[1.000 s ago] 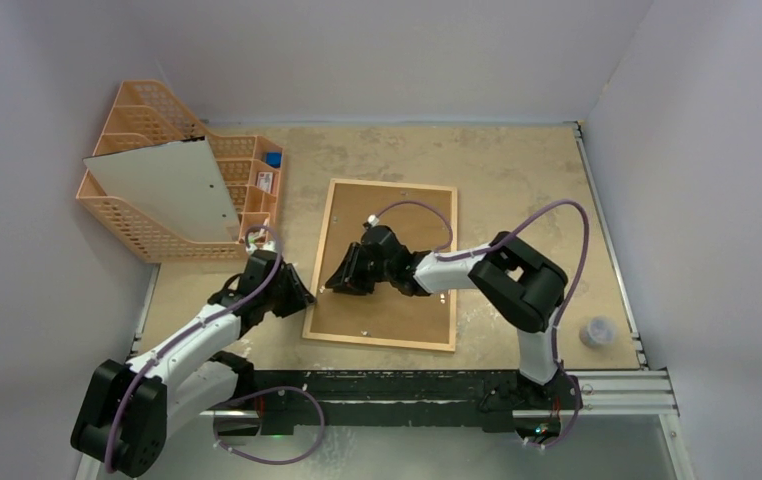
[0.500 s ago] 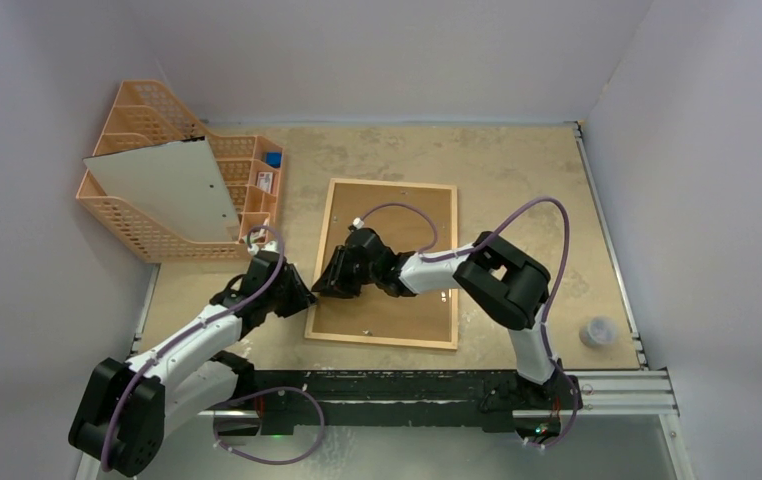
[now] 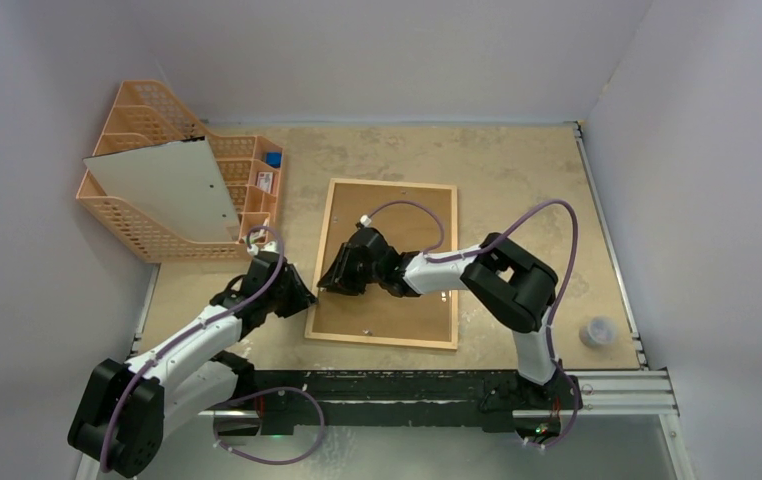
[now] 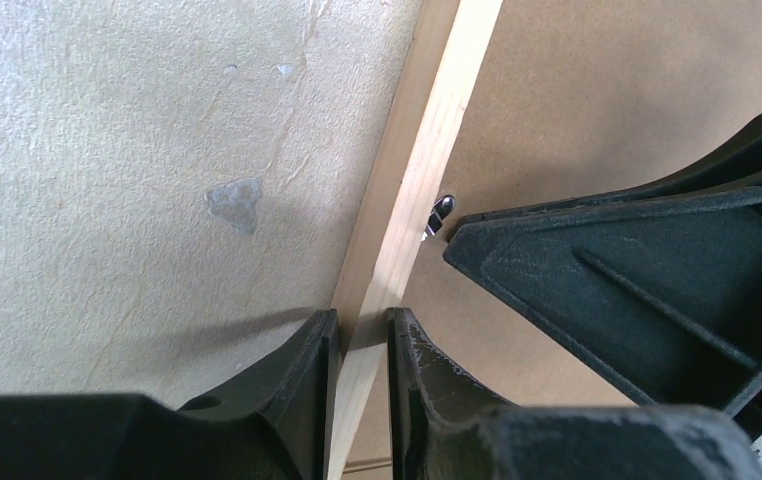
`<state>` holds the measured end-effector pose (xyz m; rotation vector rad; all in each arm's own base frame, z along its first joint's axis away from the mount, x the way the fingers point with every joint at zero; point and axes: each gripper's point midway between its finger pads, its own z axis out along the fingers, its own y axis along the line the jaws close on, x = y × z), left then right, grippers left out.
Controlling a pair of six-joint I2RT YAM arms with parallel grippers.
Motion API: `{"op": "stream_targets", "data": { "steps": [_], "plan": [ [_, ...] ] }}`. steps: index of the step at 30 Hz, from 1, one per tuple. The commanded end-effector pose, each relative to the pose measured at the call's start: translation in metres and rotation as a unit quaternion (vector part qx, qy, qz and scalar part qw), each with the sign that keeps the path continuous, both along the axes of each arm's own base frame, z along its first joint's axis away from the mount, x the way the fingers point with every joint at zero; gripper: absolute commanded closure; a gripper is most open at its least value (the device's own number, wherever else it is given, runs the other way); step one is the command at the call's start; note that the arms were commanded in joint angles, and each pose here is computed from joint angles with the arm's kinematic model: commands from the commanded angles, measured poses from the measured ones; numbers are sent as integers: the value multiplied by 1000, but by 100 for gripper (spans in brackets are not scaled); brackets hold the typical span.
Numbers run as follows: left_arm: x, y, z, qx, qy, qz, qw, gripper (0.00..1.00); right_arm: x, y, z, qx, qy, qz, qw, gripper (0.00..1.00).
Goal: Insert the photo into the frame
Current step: Install the photo frame at the center of the board.
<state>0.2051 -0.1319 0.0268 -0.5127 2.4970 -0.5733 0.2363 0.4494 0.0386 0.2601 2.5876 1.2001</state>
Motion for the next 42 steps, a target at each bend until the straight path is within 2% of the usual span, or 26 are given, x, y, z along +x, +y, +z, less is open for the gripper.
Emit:
{"op": "stream_targets", "data": {
  "steps": [1,16,32,36,42],
  "plan": [
    [-19,13,-21,33,42,10,999,82,3,-3,-6,-13,-1,-6,1000,65],
    [-20,9,-20,22,41,3,999,82,-3,8,-17,6,20,7,1000,66],
    [-19,4,-18,9,37,-2,999,83,-3,14,-19,38,30,-28,998,67],
    [-20,2,-17,2,37,-4,999,84,0,17,-10,63,22,-34,997,67],
    [-19,0,-16,-4,34,-7,999,84,-3,25,21,146,-6,-19,989,67]
  ]
}}
